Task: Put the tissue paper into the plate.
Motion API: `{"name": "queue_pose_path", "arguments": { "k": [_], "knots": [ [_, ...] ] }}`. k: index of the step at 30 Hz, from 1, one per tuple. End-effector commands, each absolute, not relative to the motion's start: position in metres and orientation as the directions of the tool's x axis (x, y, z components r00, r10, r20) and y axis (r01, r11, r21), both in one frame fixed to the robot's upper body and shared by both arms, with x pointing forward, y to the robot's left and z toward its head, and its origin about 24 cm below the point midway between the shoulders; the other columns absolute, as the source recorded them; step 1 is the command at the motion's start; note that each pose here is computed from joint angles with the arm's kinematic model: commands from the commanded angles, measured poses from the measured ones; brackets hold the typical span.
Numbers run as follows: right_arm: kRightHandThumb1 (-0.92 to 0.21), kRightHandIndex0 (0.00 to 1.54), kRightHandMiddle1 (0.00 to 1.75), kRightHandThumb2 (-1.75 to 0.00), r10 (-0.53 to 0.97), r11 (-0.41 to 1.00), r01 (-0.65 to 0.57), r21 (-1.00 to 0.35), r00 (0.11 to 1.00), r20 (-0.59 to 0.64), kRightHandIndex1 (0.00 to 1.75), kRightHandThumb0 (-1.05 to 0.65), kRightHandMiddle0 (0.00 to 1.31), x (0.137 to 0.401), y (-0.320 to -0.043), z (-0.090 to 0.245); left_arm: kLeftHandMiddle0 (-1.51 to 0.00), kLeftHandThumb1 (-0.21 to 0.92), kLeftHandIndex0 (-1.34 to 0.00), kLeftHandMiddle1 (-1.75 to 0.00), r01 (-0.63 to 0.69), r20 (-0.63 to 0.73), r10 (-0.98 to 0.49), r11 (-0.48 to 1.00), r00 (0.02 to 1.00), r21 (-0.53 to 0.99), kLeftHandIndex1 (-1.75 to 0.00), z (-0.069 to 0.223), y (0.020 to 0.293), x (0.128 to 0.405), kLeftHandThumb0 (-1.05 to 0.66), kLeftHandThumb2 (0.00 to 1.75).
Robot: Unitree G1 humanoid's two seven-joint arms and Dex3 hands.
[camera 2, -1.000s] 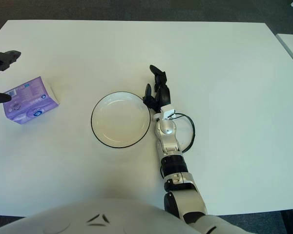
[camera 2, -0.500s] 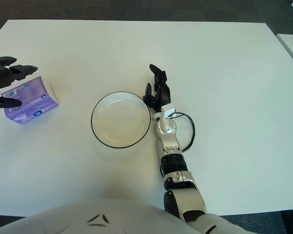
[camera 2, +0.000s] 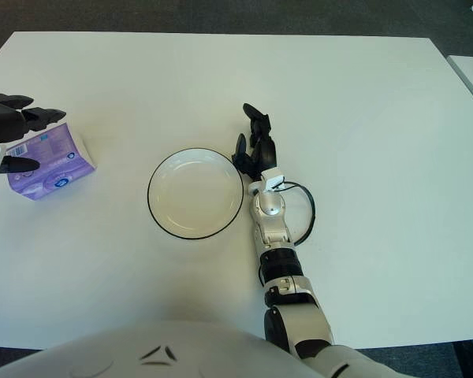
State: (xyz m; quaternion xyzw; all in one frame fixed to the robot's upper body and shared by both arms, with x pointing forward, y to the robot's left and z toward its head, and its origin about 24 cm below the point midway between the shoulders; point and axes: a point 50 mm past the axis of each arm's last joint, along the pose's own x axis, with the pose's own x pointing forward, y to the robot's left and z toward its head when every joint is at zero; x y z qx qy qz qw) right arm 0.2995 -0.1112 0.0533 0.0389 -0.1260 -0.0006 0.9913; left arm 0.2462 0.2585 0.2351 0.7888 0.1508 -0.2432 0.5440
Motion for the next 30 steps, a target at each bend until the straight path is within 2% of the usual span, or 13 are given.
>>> {"name": "queue_pose_path", "arguments": {
  "k": [1,11,30],
  "knots": [
    [-0.92,0.22,0.63,-0.86,-0.049,0.997,0.048,0.067,0.999,0.013,0.01,-0.62,0.0,0.278,-0.122,0.001,0.0,0.92,0.0,0.0,0.523,-0.566,-0.016,-0.361,0.824,0.772,0.0,0.239,0.256,0.247,-1.05,0.86],
    [-0.92,0.21,0.61,-0.86,-0.052,0.996,0.05,0.068,0.998,0.02,0.0,-0.62,0.0,0.278,-0.125,0.002,0.0,0.92,0.0,0.0,0.551,-0.586,0.004,-0.345,0.81,0.76,0.0,0.235,0.254,0.25,-1.05,0.85],
    [-0.92,0.23,0.65,-0.85,-0.066,0.996,0.065,0.068,0.998,0.019,0.01,-0.64,0.0,0.279,-0.13,0.001,0.0,0.92,0.0,0.0,0.496,-0.517,0.016,-0.307,0.856,0.812,0.0,0.229,0.254,0.253,-1.05,0.8]
  ]
}}
